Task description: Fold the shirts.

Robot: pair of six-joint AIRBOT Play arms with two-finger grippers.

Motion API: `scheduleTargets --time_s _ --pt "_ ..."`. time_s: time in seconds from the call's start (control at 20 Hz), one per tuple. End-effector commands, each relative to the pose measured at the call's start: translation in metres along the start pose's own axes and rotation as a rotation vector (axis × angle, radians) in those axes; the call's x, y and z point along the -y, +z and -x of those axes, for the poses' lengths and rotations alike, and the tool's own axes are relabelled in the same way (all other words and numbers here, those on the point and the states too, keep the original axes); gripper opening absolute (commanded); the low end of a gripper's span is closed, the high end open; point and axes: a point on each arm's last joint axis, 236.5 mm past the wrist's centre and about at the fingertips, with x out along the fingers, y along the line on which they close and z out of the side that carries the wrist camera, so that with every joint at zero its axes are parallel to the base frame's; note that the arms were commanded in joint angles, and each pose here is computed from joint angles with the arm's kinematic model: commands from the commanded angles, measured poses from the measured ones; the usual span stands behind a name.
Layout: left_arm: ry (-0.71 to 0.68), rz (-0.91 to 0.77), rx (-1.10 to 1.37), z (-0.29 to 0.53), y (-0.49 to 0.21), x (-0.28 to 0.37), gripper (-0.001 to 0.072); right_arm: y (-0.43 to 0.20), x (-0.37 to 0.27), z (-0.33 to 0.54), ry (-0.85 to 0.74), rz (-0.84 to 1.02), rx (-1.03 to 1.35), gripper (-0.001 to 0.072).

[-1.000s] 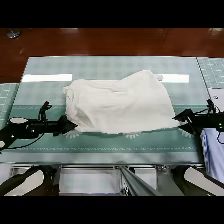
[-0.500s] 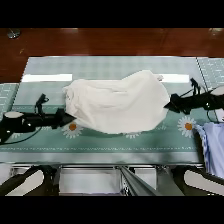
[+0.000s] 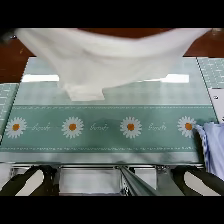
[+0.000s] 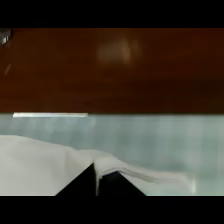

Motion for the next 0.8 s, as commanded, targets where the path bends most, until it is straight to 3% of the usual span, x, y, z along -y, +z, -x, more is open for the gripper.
scheduleTargets --time_s 0.0,0.15,0.35,0.6,0.75 --pt "0.170 -0.272 0.177 0.069 0.078 0.073 0.0019 0.049 -0.052 0.121 -0.044 0.141 0.257 0.0039" --pt "0.301 -0.435 0.266 0.126 0.093 0.120 0.0019 0.033 -0.077 0.193 -0.081 0.211 0.331 0.0039" --pt "0.462 -0.548 0.224 0.182 0.054 0.146 0.0019 0.017 -0.089 0.263 -0.159 0.242 0.435 0.0039" --pt "0.569 -0.553 0.211 0.222 0.039 0.138 0.0019 -0.024 -0.073 0.264 -0.222 0.217 0.291 0.0040" --pt "0.614 -0.471 0.049 0.198 0.014 0.082 0.0018 -0.051 -0.052 0.234 -0.240 0.159 0.144 0.0039"
